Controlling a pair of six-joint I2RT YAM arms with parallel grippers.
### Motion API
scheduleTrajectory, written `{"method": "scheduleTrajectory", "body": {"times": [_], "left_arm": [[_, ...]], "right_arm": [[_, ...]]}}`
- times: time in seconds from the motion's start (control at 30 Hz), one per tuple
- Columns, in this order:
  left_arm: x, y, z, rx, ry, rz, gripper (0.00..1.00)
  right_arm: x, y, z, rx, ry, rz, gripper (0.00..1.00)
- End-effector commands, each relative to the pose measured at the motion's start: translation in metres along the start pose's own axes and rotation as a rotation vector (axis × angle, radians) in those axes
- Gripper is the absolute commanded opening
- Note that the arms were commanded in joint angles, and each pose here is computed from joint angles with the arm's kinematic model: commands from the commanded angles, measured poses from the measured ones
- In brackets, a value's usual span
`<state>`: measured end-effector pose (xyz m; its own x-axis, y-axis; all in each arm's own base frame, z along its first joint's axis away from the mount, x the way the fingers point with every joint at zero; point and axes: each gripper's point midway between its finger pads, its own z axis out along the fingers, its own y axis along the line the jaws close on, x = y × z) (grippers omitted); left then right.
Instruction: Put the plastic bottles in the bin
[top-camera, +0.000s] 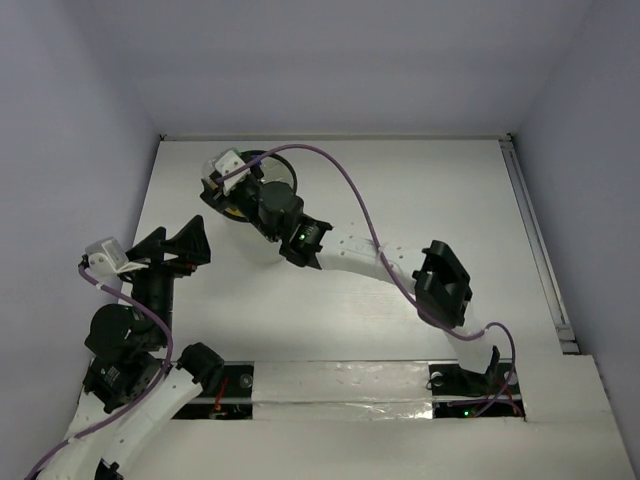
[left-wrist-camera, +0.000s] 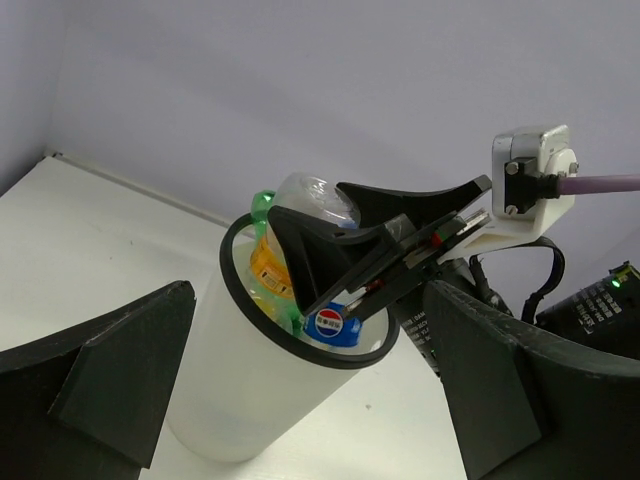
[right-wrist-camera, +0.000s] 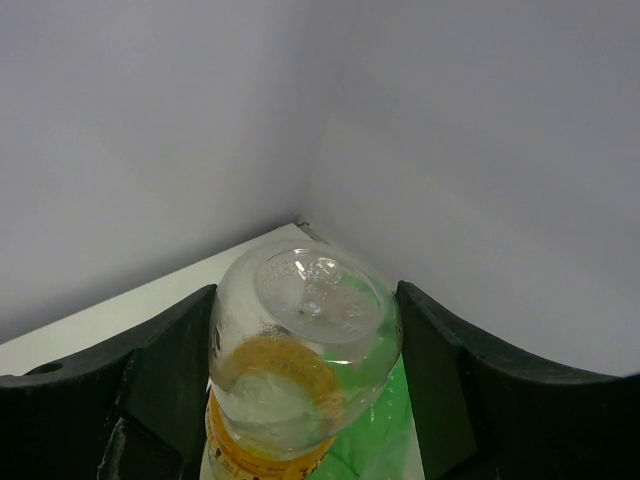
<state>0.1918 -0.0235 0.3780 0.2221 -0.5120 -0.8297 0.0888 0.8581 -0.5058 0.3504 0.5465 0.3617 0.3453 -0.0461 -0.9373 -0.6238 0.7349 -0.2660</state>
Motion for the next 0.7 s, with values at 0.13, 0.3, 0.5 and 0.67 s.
{"method": "scheduleTrajectory", "body": {"times": [0.13,0.3,0.5,0.67], "left_arm": [[-0.014,-0.001,-0.002,0.007,-0.056,-0.028,0.98],[-0.013,-0.001,-0.001,0.003,-0.05,-0.024,0.98],[-0.013,0.0,0.0,0.0,-0.05,-0.023,0.98],[-0.01,-0.001,0.001,0.002,-0.042,-0.019,0.98]], "right_arm": [[0.019,0.027,-0.013,-0.026,0.021,0.086,0.51],[0.018,0.018,-0.015,0.023,0.044,0.124,0.67],[0.004,-0.008,-0.019,0.14,0.045,0.153,0.7],[0.009,-0.023,-0.016,0.22,0.091,0.175,0.63]]}}
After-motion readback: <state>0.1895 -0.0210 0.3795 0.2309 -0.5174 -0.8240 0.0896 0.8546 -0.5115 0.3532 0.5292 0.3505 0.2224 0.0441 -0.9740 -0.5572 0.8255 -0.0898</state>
